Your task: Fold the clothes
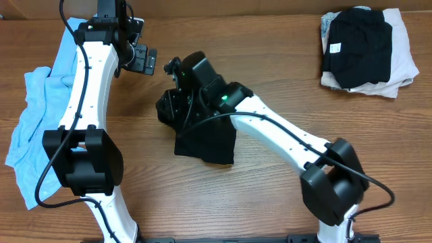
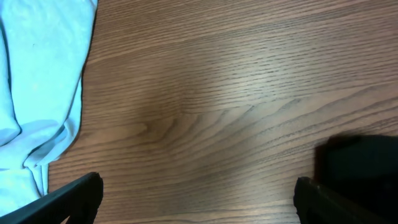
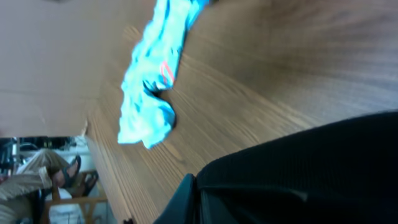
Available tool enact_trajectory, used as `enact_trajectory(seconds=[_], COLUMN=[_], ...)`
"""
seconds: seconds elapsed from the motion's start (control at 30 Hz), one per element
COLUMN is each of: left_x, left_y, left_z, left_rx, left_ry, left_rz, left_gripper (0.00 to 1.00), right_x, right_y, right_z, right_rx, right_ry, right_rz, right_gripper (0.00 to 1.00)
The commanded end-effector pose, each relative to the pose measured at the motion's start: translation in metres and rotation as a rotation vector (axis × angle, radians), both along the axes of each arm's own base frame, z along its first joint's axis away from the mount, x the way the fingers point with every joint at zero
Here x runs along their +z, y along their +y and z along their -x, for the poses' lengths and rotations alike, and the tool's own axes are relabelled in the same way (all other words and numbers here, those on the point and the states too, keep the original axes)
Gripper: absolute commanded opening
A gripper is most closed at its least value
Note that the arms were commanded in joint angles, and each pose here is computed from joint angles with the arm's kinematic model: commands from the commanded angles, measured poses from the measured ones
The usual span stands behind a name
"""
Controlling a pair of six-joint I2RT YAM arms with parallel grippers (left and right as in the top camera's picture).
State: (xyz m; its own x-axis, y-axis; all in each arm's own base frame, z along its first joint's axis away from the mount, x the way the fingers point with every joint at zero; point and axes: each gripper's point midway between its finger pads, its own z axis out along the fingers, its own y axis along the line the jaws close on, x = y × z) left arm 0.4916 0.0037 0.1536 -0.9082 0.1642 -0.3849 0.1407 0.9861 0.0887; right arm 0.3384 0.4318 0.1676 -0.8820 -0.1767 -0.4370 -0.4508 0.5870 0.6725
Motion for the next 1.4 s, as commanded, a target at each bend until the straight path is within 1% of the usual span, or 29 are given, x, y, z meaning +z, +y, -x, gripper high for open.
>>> enact_trajectory(seconds=[0.0,0.03,0.1,0.17,0.27,0.4,0.47,0.5,0.57,0.6,0.63,0.67,0.8,1.07,1.17,1.23,1.37], left_x=[0.000,0.001,0.001,0.001,0.001,-0.002,-0.003,-0.003,-0.004,-0.004,-0.004,-0.004,-0.005,-0.005,-0.004,-0.004,-0.004], left_y=[0.002,0.002,0.002,0.002,-0.001,-0.018,-0.029,-0.034,-0.046,-0.051,-0.058,-0.062,-0.067,-0.068,-0.068,-0.068,-0.068], left_z=[0.000,0.000,-0.001,-0.001,-0.001,0.007,0.014,0.017,0.025,0.029,0.034,0.039,0.045,0.041,0.040,0.040,0.040], left_rx=[0.013,0.013,0.013,0.013,0.007,-0.031,-0.054,-0.065,-0.094,-0.114,-0.146,-0.172,-0.200,-0.206,-0.206,-0.206,-0.206], left_ry=[-0.003,-0.005,-0.008,-0.009,-0.006,0.026,0.054,0.069,0.100,0.113,0.131,0.144,0.168,0.150,0.145,0.144,0.144], left_rz=[0.005,0.005,0.005,0.006,0.019,0.108,0.168,0.197,0.255,0.276,0.298,0.307,0.296,0.294,0.294,0.294,0.294], left_gripper=[1.00,1.00,1.00,1.00,1.00,1.00,1.00,1.00,1.00,1.00,1.00,1.00,1.00,1.00,1.00,1.00,1.00], right_x=[-0.027,-0.029,-0.022,-0.007,0.030,0.081,0.091,0.092,0.083,0.078,0.071,0.063,0.032,-0.047,-0.070,-0.084,-0.101], right_y=[0.012,0.013,0.013,0.007,-0.014,-0.067,-0.104,-0.122,-0.153,-0.164,-0.177,-0.185,-0.203,-0.193,-0.182,-0.176,-0.163], right_z=[0.006,0.007,0.009,0.004,-0.014,-0.042,-0.055,-0.060,-0.064,-0.063,-0.061,-0.058,-0.034,0.019,0.044,0.061,0.080], right_rx=[0.033,0.041,0.078,0.072,0.031,-0.068,-0.159,-0.201,-0.246,-0.254,-0.263,-0.262,-0.179,-0.061,0.018,0.058,0.108], right_ry=[0.025,0.029,0.016,0.014,-0.027,-0.080,-0.069,-0.053,-0.009,0.012,0.048,0.075,0.139,0.276,0.281,0.265,0.202], right_rz=[0.034,0.032,0.011,-0.009,-0.024,0.002,0.060,0.093,0.157,0.179,0.209,0.235,0.339,0.441,0.479,0.546,0.647], right_gripper=[0.27,0.38,0.44,0.45,0.46,0.48,0.53,0.58,0.65,0.66,0.67,0.70,0.70,0.62,0.62,0.62,0.66])
